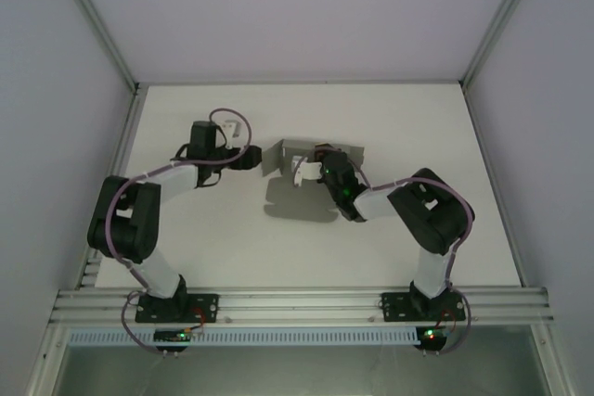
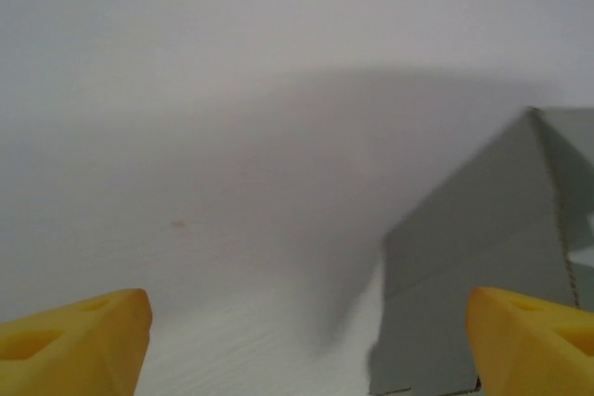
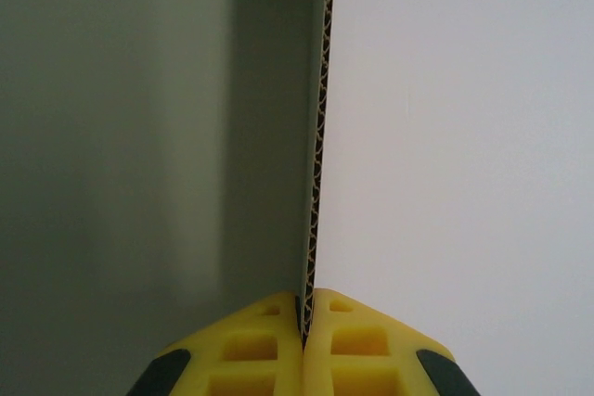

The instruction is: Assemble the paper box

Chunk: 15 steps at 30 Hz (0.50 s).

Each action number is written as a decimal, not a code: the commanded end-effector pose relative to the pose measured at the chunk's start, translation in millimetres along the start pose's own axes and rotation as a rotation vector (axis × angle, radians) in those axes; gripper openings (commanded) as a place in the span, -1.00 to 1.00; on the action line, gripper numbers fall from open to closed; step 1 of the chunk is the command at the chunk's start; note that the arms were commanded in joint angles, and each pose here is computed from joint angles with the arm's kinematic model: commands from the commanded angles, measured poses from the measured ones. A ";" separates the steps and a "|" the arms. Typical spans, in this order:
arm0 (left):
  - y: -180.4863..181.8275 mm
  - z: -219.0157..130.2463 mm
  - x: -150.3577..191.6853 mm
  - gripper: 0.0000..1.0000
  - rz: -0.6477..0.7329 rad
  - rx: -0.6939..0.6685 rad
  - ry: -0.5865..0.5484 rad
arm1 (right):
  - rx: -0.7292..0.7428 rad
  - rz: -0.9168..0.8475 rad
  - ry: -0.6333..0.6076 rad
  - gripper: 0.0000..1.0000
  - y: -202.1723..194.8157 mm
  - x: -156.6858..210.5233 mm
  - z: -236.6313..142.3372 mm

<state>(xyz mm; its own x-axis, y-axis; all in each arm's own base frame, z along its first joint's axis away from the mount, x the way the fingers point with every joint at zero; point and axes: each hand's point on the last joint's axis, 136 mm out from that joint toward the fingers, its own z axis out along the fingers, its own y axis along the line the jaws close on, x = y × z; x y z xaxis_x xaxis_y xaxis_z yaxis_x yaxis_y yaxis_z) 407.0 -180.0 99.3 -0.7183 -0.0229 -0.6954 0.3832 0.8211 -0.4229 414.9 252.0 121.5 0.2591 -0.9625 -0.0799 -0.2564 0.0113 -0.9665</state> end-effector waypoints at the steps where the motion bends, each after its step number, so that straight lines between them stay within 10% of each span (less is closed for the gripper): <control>1: -35.3 3.6 15.4 0.67 0.077 0.157 0.021 | -0.063 -0.007 -0.019 -1.00 10.7 -9.0 -3.0; 15: -60.4 19.0 52.8 0.50 0.248 0.172 -0.036 | -0.013 -0.079 -0.010 -1.00 7.6 -17.3 -14.8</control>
<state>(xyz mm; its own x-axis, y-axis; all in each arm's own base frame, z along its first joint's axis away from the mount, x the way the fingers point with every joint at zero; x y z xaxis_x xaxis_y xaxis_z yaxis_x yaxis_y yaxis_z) 352.4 -233.1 73.2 -0.6558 0.1311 -0.7434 0.5892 0.7045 -0.3955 403.4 265.2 124.5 0.2804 -0.9579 -0.0609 -0.2503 -0.0117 -0.9681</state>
